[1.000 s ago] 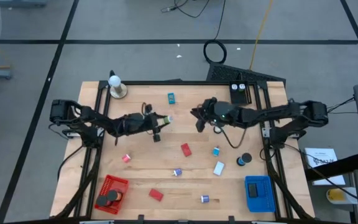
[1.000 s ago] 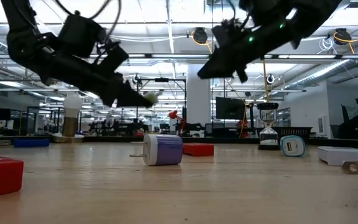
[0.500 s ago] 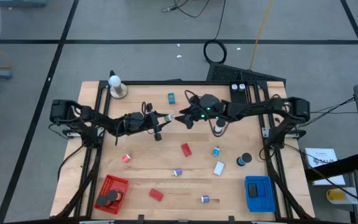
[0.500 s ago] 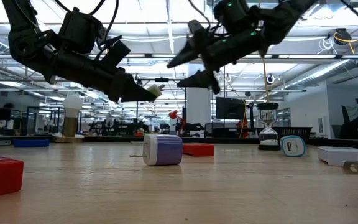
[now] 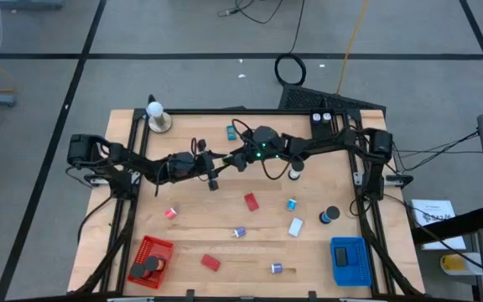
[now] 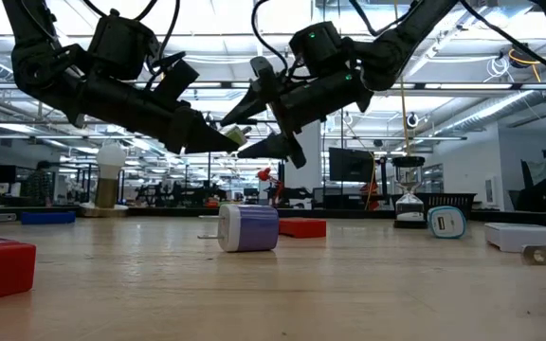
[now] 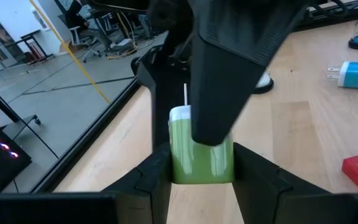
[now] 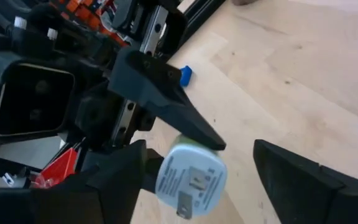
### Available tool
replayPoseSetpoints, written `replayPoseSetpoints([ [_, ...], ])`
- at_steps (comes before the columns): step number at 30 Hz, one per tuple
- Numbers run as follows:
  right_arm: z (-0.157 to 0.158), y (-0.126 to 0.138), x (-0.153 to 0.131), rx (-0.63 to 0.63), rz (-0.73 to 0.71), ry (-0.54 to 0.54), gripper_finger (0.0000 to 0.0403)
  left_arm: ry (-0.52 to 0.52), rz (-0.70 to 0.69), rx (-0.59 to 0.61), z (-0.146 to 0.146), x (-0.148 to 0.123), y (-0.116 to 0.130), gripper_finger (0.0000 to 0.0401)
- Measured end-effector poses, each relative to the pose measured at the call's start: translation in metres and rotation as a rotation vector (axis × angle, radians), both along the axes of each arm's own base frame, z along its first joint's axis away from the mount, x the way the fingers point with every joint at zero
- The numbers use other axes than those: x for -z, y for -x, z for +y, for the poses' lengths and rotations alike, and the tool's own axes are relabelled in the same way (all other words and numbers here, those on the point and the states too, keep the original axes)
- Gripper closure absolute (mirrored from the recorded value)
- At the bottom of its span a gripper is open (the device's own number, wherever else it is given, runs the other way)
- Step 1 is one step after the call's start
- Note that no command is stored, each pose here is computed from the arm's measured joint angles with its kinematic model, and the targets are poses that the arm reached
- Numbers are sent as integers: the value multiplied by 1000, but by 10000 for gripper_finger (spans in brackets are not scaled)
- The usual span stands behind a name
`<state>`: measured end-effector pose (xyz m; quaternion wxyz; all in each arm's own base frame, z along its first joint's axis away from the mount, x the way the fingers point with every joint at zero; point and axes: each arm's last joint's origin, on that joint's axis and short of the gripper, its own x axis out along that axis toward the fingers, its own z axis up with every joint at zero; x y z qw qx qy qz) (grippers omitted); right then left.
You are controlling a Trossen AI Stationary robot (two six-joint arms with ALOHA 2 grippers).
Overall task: Pick & Place Office items
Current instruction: Put the green white charger adapter into the black bin
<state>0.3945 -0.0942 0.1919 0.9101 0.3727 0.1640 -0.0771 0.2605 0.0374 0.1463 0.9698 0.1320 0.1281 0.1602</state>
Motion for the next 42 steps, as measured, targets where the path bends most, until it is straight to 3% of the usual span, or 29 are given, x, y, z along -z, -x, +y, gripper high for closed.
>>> replayPoseSetpoints([
  [18, 4, -1, 0, -30, -2, 13, 262, 0, -23, -5, 0, -2, 0, 257],
  [22, 0, 0, -1, -33, -8, 19, 262, 25, -32, -14, 0, -2, -1, 240],
  [33, -9, 6, 8, -28, 85, 53, 263, 68, -9, -71, 2, 2, 1, 117],
  [37, -17, 14, 11, -27, 170, 66, 255, 86, 25, -77, 2, 5, 2, 115],
  [42, -23, 36, 6, 6, 362, 122, 261, 104, 59, -82, 2, 9, 3, 153],
])
